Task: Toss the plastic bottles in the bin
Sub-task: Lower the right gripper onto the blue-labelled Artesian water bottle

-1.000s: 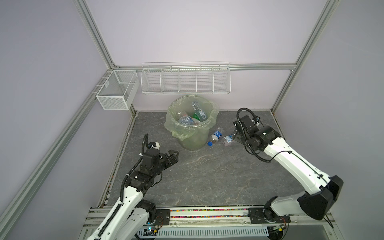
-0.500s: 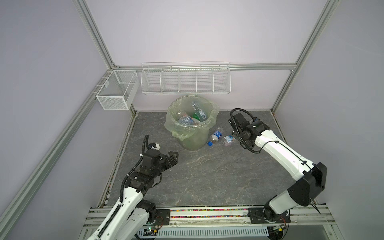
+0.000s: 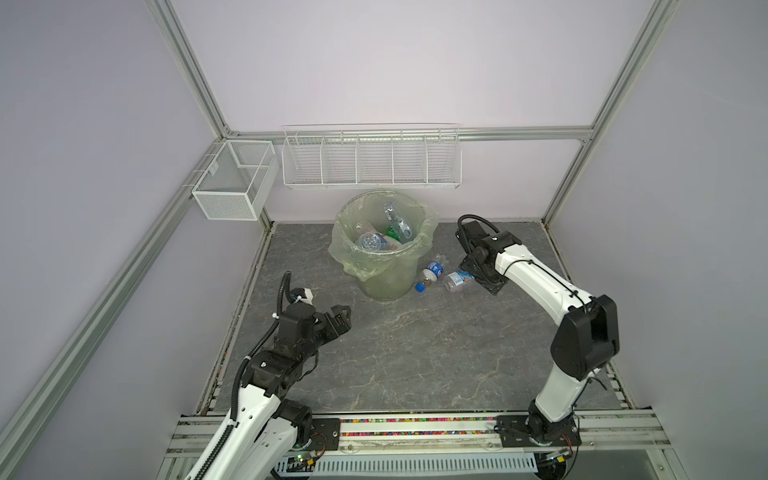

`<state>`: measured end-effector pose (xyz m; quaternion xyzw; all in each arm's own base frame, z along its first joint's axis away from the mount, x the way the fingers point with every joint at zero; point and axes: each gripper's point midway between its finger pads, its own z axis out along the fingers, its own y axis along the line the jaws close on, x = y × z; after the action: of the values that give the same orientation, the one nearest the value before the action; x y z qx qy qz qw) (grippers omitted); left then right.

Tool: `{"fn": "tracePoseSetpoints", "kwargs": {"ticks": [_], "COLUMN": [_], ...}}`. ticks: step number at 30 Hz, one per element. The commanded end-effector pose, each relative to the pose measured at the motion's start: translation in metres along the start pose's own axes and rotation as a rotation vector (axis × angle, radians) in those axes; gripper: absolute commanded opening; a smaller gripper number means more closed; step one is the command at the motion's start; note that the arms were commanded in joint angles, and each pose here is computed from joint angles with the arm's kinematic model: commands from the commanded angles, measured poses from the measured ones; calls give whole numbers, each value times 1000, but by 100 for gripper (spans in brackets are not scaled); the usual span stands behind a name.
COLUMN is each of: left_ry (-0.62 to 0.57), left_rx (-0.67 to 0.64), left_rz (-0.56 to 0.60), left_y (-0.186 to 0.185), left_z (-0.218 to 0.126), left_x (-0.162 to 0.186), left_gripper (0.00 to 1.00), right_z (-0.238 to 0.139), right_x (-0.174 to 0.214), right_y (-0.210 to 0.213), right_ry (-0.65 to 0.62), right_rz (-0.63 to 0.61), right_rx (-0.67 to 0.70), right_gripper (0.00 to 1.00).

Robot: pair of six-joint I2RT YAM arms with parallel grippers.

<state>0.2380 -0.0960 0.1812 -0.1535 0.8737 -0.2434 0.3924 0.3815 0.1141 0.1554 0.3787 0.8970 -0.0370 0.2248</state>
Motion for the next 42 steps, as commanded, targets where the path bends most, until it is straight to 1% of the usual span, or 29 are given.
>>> {"fn": "tracePoseSetpoints", "kwargs": {"ticks": [1,3,6,9,10,11,12,14,17,19,25,30,34,42], "left_ry": [-17,-19,-13,2,9,14,19,27,31,27,35,38,33,27], "left_rx": [-46,-48,-80,-96,-96,-96,-94,-82,-69,-64,-67,-68,-60,-55], "left_rz": [19,28,40,51,50,47,42,27,12,13,18,6,4,4], "left_y": [11,10,13,16,17,18,18,18,18,18,19,21,19,16], "left_z": [-4,-5,-5,-4,-4,-3,-2,-1,-1,-2,1,3,2,4], "left_x": [-1,-2,-3,-1,1,3,4,8,11,11,14,16,14,12], "left_gripper": [99,99,99,99,99,99,99,99,99,99,99,99,99,99], "right_z": [-1,2,13,24,28,33,36,42,51,58,80,98,107,120], "right_x": [-8,-14,-9,-5,-5,-7,-7,-7,-5,-2,7,20,29,43], "right_y": [10,8,13,21,27,40,45,43,50,56,60,61,52,34], "right_ry": [-4,-18,30,69,80,93,107,120,126,142,180,217,235,244], "right_rz": [2,13,52,62,54,32,24,61,93,97,106,123,144,151], "right_rx": [-6,13,-14,-24,-41,-96,-120,-110,-129,-130,-65,-43,-8,36], "right_gripper": [88,88,88,88,88,88,88,88,88,88,88,88,89,94]}}
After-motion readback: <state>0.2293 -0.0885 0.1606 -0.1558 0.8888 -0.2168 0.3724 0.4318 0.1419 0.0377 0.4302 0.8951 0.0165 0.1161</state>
